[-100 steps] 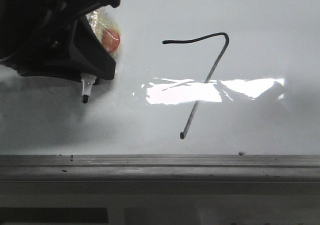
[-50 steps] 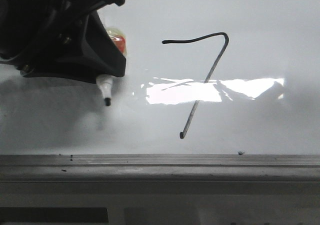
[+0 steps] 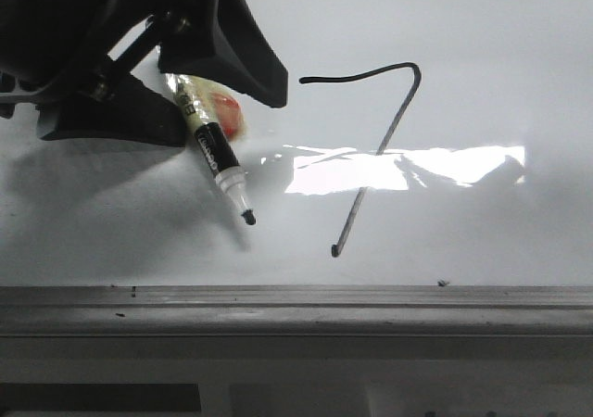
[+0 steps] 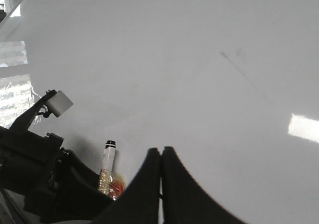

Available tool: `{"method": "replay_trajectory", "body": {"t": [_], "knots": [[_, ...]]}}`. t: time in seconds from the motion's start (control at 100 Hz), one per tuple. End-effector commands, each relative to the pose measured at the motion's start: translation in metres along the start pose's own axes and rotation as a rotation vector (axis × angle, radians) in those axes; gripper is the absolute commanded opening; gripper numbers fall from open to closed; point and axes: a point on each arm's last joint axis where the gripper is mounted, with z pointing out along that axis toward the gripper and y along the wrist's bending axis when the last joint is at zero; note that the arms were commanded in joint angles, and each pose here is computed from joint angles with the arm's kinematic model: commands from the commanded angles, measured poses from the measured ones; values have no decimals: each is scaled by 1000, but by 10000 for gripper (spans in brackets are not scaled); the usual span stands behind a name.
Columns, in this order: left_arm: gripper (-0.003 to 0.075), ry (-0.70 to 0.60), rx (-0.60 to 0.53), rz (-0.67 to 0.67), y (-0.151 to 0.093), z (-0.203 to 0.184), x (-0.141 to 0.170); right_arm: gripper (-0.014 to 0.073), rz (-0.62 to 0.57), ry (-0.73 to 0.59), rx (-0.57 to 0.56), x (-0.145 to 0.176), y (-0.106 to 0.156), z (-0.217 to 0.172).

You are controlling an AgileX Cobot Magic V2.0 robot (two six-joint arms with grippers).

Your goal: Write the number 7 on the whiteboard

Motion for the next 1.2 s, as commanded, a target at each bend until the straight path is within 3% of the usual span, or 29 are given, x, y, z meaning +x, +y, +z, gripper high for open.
{"method": "replay_trajectory", "body": {"t": [0.0, 0.22, 0.54, 0.63, 0.73, 0.96, 1.19], "knots": [[586, 89, -180, 31, 22, 8, 7, -66, -2, -42, -21, -11, 1, -2], [586, 25, -126, 5, 14, -15, -2, -66, -1, -42, -17, -11, 0, -3], [571, -135, 39, 31, -5, -94, -10, -66, 36, -96, 0, -17, -11, -19], [485, -187, 48, 72, -3, -115, -11, -66, 51, -101, 41, -16, -19, -25], [328, -233, 13, 90, 7, -137, -12, -66, 54, -96, 62, -6, -24, -31], [-17, -315, -14, 94, 35, -184, 1, -66, 37, -140, -77, 36, -21, -49], [-20, -400, 61, 88, 64, -208, 35, -66, 46, -154, -80, 70, -28, -61]]}}
